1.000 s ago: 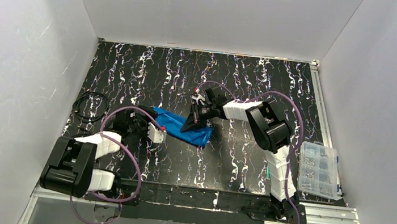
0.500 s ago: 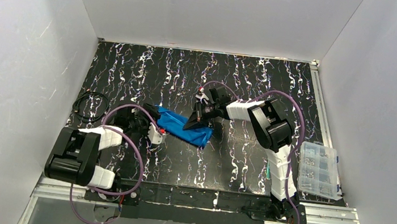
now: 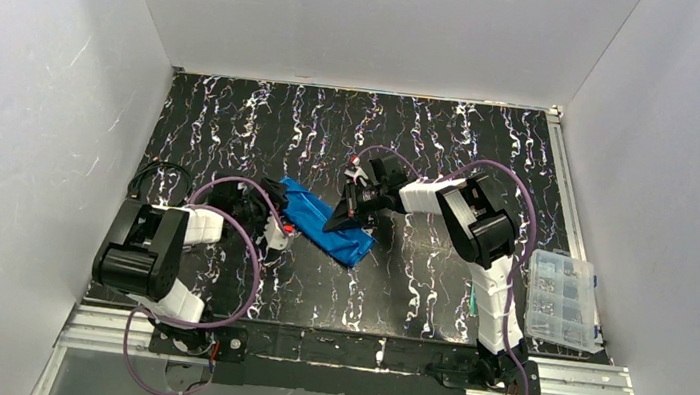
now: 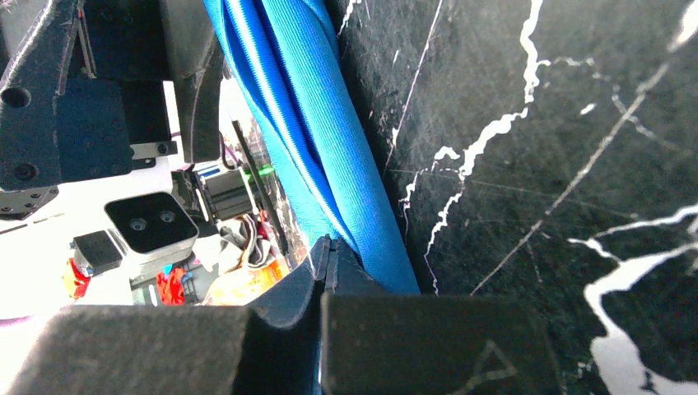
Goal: Fold the napkin into a case and place the utensils inside
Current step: Pick up the smaller rectangle-folded napkin from the center of the board, then turn over the smaller rectangle-folded napkin at the center of the board, then pick up the knife from the corner of the board.
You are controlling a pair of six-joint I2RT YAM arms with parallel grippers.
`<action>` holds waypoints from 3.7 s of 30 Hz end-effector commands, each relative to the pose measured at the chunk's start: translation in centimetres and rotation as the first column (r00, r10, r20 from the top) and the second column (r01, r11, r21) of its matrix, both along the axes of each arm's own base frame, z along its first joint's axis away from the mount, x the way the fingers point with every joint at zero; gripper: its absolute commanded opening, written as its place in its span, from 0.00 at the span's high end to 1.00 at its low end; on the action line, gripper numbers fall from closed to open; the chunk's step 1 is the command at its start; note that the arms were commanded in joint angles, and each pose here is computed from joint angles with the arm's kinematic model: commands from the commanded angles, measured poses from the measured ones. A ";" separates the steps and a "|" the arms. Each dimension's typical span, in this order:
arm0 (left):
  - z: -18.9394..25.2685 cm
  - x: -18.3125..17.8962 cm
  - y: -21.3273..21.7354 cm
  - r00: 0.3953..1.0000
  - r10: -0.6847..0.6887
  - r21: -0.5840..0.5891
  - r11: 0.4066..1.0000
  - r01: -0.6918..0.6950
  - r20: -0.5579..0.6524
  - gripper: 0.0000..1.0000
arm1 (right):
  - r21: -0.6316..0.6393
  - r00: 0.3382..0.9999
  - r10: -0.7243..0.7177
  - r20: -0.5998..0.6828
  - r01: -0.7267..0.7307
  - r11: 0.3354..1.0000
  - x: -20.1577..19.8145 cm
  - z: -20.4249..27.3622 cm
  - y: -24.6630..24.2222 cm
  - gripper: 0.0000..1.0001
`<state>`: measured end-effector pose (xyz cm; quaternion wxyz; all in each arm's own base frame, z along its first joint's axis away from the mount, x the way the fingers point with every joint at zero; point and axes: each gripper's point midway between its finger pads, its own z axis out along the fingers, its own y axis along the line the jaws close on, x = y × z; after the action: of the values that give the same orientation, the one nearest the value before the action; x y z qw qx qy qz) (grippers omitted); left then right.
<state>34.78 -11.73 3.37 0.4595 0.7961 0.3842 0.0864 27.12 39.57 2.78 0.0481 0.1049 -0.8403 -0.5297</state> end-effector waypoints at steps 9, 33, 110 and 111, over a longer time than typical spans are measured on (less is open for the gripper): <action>-2.8 -2.5 -0.3 0.991 -0.041 0.000 0.999 0.041 -0.125 1.00 | -0.031 1.000 0.001 -0.023 -0.002 1.000 -0.3 -2.2 -0.9 0.99; 4.3 -17.4 0.1 0.584 0.114 0.138 0.990 -0.004 -0.803 1.00 | -0.013 0.933 0.108 0.343 -0.110 0.994 5.7 6.8 4.3 0.76; 16.3 -1.6 8.5 -0.171 0.654 0.361 0.168 -0.917 -0.737 0.02 | -0.799 0.870 -0.278 0.408 0.487 0.352 0.4 2.0 -34.7 0.45; 16.4 -1.7 8.5 -0.168 0.653 0.358 0.168 -0.919 -0.738 0.01 | -0.800 0.872 -0.280 0.402 0.483 0.356 0.3 1.8 -34.7 0.45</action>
<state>34.68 -2.21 17.41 0.1609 0.2241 0.9604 -0.0396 28.72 4.86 5.41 -0.1396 -0.0917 -0.9860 0.0005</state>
